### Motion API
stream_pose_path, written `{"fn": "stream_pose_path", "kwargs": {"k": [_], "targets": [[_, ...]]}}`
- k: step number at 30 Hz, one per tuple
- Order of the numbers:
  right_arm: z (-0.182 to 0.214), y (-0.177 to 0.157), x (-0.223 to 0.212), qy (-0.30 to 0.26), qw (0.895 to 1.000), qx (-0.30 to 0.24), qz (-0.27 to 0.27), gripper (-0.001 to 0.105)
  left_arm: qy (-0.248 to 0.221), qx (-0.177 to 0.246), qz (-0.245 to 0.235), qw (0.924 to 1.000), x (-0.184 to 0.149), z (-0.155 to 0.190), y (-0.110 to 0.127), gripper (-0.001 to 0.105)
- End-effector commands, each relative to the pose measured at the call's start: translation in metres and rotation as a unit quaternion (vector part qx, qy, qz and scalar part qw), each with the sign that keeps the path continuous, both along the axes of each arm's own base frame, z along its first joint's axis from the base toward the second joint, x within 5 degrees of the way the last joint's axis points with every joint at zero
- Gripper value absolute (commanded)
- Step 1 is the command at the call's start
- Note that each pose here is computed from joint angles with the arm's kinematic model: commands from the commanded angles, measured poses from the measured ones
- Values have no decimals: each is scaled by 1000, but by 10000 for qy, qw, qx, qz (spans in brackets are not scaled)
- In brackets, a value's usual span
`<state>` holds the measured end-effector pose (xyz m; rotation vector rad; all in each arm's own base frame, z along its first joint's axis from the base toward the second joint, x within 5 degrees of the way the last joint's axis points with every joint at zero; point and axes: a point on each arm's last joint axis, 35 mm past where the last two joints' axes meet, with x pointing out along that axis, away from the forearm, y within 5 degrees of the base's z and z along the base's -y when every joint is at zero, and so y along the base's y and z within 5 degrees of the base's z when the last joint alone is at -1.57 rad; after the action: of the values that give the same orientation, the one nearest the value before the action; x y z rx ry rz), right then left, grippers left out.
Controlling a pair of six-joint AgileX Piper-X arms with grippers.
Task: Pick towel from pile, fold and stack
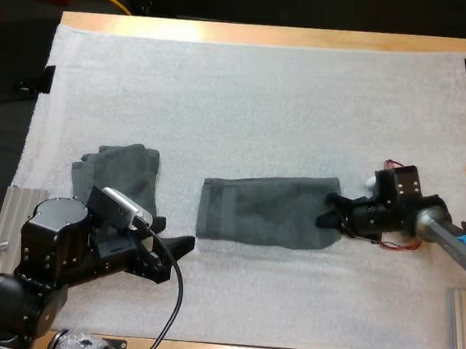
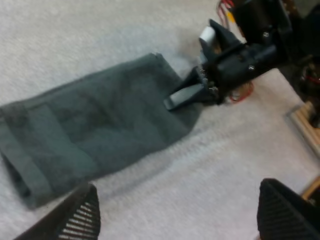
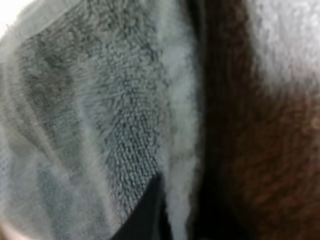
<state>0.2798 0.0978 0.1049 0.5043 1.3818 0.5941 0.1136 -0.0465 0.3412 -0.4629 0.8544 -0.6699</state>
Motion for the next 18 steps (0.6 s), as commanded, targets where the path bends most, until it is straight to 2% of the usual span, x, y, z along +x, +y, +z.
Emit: {"fn": "stream_pose_path", "kwargs": {"k": [1, 6, 11, 18], "targets": [[-3, -2, -9, 167, 9993, -339, -34, 2, -7, -91, -91, 9999, -2, 3, -1, 64], [13, -5, -9, -133, 9969, -755, -195, 2, 163, -165, -214, 9995, -5, 1, -1, 70], [33, -10, -14, -495, 9900, -1299, -251, 2, 249, -242, -318, 9989, -6, 0, -2, 70], [50, -21, -27, -727, 9703, -2304, -73, 2, 391, -490, -616, 9961, -9, 1, -3, 70]]}}
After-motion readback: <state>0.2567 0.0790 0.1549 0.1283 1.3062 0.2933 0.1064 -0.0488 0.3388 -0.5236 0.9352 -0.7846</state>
